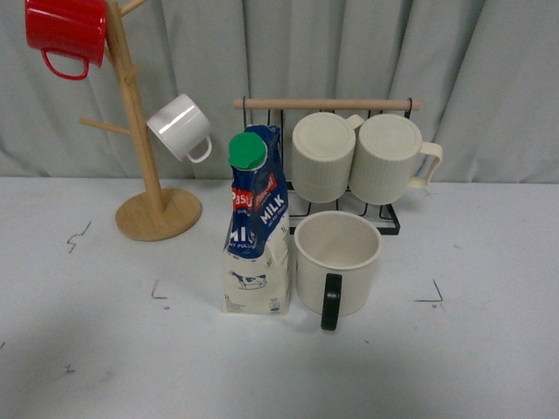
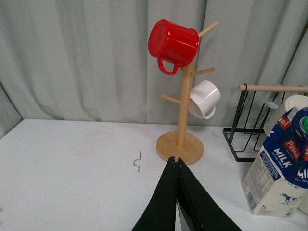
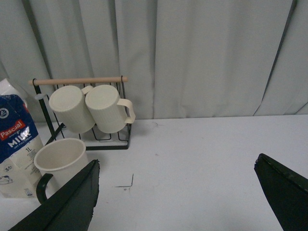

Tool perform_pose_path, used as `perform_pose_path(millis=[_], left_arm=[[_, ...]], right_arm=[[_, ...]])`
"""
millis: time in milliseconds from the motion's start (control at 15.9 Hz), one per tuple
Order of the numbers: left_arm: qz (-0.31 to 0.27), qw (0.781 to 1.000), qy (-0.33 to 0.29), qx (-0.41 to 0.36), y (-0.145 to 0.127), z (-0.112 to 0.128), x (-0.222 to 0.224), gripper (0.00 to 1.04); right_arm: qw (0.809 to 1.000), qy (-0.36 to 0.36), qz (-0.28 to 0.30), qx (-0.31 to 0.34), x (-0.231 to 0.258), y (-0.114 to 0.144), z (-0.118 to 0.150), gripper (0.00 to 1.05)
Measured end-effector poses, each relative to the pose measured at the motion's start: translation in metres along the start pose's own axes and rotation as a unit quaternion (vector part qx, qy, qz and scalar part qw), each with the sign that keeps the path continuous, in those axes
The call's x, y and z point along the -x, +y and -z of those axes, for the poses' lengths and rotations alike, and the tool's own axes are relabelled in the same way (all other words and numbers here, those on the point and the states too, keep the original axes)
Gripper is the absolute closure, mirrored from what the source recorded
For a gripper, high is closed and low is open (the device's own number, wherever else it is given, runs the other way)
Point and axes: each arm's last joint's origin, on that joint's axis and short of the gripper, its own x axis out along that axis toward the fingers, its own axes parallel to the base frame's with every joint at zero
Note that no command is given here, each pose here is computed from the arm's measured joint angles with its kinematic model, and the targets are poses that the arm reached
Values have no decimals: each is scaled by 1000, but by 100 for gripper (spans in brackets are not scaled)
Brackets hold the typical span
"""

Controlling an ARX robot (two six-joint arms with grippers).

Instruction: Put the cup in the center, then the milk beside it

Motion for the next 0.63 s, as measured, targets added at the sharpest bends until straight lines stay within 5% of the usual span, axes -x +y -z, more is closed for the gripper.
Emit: perform_pose_path(millis=[629], left_arm=[[13, 1000, -8, 0, -1, 16, 16, 103]], right_arm=[[1000, 0, 0, 0, 0, 0, 0, 6]])
